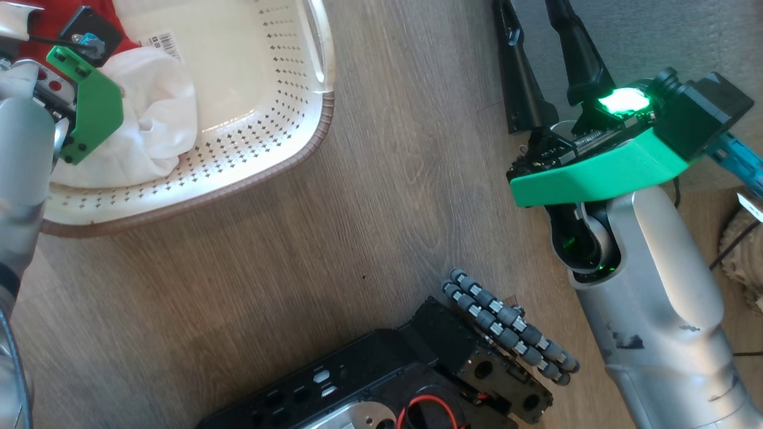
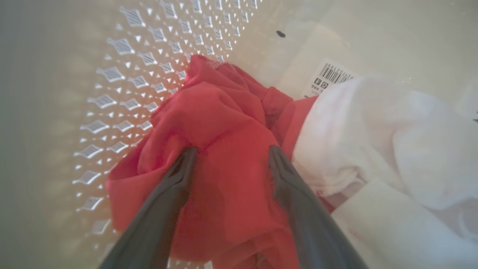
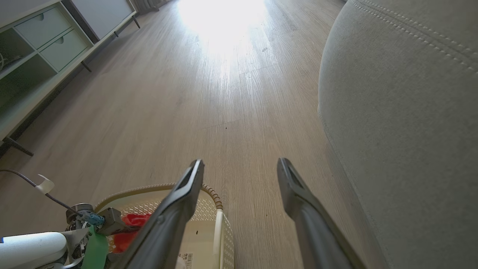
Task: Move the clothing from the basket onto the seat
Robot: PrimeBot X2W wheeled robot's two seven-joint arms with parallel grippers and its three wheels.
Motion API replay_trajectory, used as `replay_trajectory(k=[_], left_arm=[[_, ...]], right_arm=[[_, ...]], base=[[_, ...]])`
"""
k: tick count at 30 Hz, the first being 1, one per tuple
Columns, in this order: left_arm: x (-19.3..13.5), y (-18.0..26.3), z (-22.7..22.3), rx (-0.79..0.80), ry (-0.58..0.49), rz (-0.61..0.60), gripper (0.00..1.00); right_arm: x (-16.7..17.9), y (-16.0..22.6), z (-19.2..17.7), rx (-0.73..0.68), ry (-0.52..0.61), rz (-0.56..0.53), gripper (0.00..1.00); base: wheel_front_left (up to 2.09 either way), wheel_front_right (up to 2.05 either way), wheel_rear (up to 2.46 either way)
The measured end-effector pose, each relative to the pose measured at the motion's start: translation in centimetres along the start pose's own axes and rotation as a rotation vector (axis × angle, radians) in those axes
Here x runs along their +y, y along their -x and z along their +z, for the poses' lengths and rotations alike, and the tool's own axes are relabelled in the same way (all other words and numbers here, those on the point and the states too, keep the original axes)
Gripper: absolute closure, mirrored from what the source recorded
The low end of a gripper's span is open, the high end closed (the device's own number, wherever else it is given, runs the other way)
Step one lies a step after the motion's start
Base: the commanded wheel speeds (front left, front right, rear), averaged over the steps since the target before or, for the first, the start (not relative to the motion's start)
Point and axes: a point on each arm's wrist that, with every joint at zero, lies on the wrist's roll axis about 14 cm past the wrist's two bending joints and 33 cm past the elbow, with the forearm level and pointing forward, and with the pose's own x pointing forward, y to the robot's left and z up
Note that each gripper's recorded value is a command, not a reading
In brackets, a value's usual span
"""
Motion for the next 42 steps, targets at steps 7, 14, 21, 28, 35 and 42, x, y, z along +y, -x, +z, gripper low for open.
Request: replay_trajectory(k=[7,14,21,28,35,42], left_arm=[[-0.2,-0.1,-1.8,0.051,-0.002,0.003,1.00],[-0.3,0.0,-1.0,-0.006,0.016,-0.003,1.00],[-1.7,2.0,1.8,-0.107,0.055,-0.025,1.00],[-2.5,5.6,6.6,-0.249,0.165,-0.024,1.00],[-1.2,10.6,10.2,-0.348,0.296,0.027,1.00],[1.0,17.0,14.3,-0.503,0.414,0.110,1.00]], right_arm=[[0.1,-0.3,-0.9,0.015,-0.012,0.004,0.00],[0.2,-0.3,-0.6,0.008,-0.010,0.006,0.00],[0.4,-0.2,1.0,-0.026,0.003,0.007,0.00],[1.1,-0.3,3.4,-0.079,0.038,0.020,0.00],[2.7,0.1,6.0,-0.134,0.072,0.051,0.00],[4.3,1.9,7.3,-0.150,0.078,0.073,0.00]], base=[[0.00,0.00,0.00],[0.00,0.00,0.00],[0.00,0.00,0.00],[0.00,0.00,0.00],[0.00,0.00,0.00],[0.00,0.00,0.00]])
